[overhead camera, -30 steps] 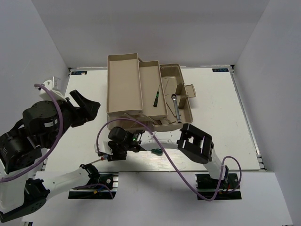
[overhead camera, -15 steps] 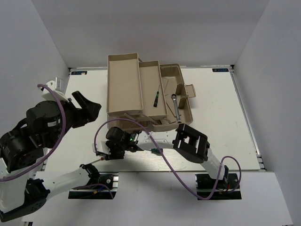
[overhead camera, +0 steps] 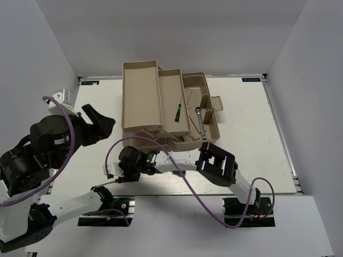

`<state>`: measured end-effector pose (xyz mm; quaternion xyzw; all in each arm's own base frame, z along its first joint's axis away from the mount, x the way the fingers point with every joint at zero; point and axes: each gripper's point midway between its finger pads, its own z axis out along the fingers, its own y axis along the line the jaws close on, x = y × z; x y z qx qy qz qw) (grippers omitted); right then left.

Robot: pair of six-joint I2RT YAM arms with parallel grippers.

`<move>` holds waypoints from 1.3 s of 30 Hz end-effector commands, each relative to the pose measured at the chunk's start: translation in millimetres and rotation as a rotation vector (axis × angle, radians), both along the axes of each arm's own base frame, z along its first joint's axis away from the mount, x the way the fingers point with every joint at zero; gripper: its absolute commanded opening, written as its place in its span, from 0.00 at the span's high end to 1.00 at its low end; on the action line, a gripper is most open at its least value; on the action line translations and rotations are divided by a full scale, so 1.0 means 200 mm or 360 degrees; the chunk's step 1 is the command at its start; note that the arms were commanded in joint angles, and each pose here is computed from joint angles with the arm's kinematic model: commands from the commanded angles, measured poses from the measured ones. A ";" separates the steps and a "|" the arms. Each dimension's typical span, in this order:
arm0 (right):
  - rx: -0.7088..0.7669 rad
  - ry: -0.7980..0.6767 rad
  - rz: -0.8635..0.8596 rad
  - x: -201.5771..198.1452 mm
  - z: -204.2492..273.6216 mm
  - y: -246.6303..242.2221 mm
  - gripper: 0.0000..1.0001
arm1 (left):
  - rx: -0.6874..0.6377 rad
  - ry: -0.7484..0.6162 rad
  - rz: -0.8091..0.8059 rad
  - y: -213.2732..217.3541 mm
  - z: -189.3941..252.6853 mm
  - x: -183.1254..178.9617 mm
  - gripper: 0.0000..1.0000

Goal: Sort the tools into containers

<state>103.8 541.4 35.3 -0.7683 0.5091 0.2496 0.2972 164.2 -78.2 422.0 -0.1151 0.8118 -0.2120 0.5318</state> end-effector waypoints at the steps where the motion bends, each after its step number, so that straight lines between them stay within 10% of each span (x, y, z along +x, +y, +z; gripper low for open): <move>1: 0.0086 -0.0075 -0.0045 0.06 0.04 0.08 0.52 | 0.0000 0.0013 -0.0005 0.01 -0.01 -0.01 0.17; 39: 0.0217 0.0050 0.0115 -0.07 0.12 0.09 0.50 | -0.0025 0.0039 -0.0021 0.00 -0.04 -0.03 0.15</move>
